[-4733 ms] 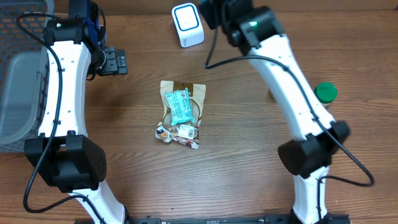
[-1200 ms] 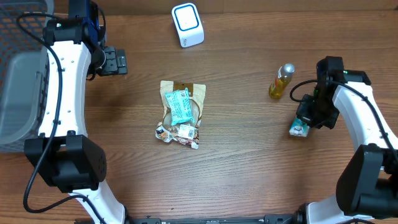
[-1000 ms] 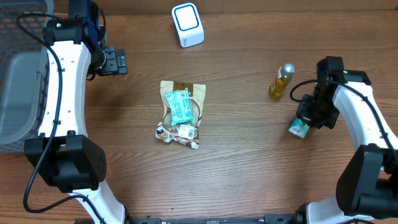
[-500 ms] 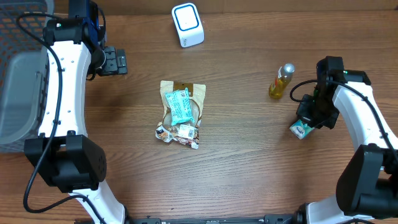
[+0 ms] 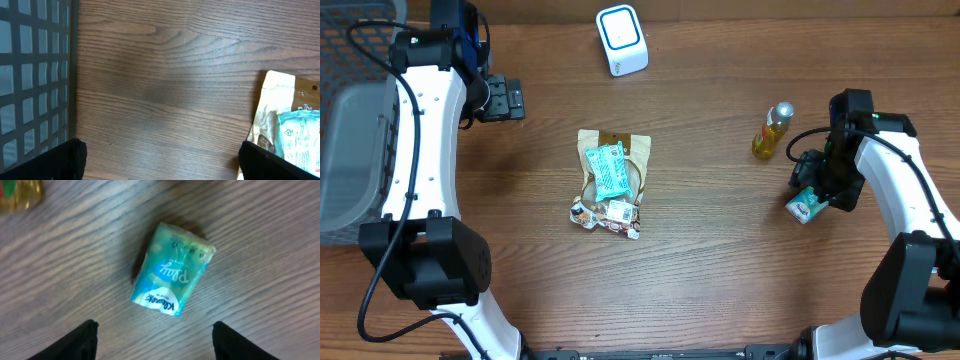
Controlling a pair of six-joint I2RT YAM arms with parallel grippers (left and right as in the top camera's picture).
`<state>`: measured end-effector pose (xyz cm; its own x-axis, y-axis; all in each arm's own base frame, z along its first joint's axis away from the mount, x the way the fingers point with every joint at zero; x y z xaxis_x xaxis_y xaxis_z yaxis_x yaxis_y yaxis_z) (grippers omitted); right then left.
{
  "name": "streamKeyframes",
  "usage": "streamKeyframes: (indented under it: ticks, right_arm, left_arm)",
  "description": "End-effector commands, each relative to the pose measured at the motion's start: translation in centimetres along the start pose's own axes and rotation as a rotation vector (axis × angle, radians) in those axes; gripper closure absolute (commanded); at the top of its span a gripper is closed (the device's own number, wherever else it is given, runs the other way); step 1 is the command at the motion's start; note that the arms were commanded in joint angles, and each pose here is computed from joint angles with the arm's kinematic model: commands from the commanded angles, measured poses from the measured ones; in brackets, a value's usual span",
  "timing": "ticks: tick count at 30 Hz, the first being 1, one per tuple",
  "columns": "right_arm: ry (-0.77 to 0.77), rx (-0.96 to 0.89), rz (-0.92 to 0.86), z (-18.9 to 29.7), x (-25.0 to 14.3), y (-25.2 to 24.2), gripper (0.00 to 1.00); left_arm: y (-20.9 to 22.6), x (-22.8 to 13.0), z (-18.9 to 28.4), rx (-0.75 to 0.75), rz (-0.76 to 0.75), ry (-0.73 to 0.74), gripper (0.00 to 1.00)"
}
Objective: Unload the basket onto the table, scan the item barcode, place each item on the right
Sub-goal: 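Set the box down in front of the jar and open the gripper, then move the right gripper over the glass oil bottle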
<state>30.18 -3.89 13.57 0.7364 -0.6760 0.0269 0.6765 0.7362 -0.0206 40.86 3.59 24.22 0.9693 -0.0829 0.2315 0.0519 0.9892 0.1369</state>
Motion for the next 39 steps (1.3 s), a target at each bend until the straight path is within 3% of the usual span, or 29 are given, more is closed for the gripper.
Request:
streamKeyframes:
  ticks: [1, 8, 14, 21, 25, 39]
  right_arm:
    - [0.0, 0.039, 0.037, 0.6, 0.0, 0.5, 0.11]
    - [-0.1, 0.173, 0.055, 8.9, 2.4, 2.7, 0.08]
    - [-0.213, 0.345, 0.084, 15.8, 3.3, 4.7, 0.13]
    - [-0.228, 0.36, 0.125, 15.2, 3.0, 6.3, 0.12]
    - [-0.24, 0.327, 0.155, 14.0, 2.8, 7.5, 0.0]
    - [-0.296, 0.246, 0.214, 10.6, 3.9, 11.3, 0.0]
  left_arm:
    - [-0.1, 0.3, 0.5, 0.006, -0.015, -0.02, 0.01]
    - [-0.1, 0.3, 0.5, 0.006, -0.015, -0.02, 0.0]
    - [-0.1, 0.3, 0.5, 0.006, -0.015, -0.02, 0.0]
    - [-0.1, 0.3, 0.5, 0.006, -0.015, -0.02, 0.0]
    - [-0.1, 0.3, 0.5, 0.006, -0.015, -0.02, 0.01]
    - [-0.1, 0.3, 0.5, 0.006, -0.015, -0.02, 0.0]
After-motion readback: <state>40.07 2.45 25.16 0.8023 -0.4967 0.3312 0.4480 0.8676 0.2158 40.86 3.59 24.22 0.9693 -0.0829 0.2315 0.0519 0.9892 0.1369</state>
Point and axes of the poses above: each gripper's point midway between its finger pads, its own z axis back along the fingers, its own y axis along the line the jaws close on, x = y × z, the point moved 6 cm from there along z, back along the fingers, and after that the axes turned 14 degrees about -z, right-handed, at the moved point
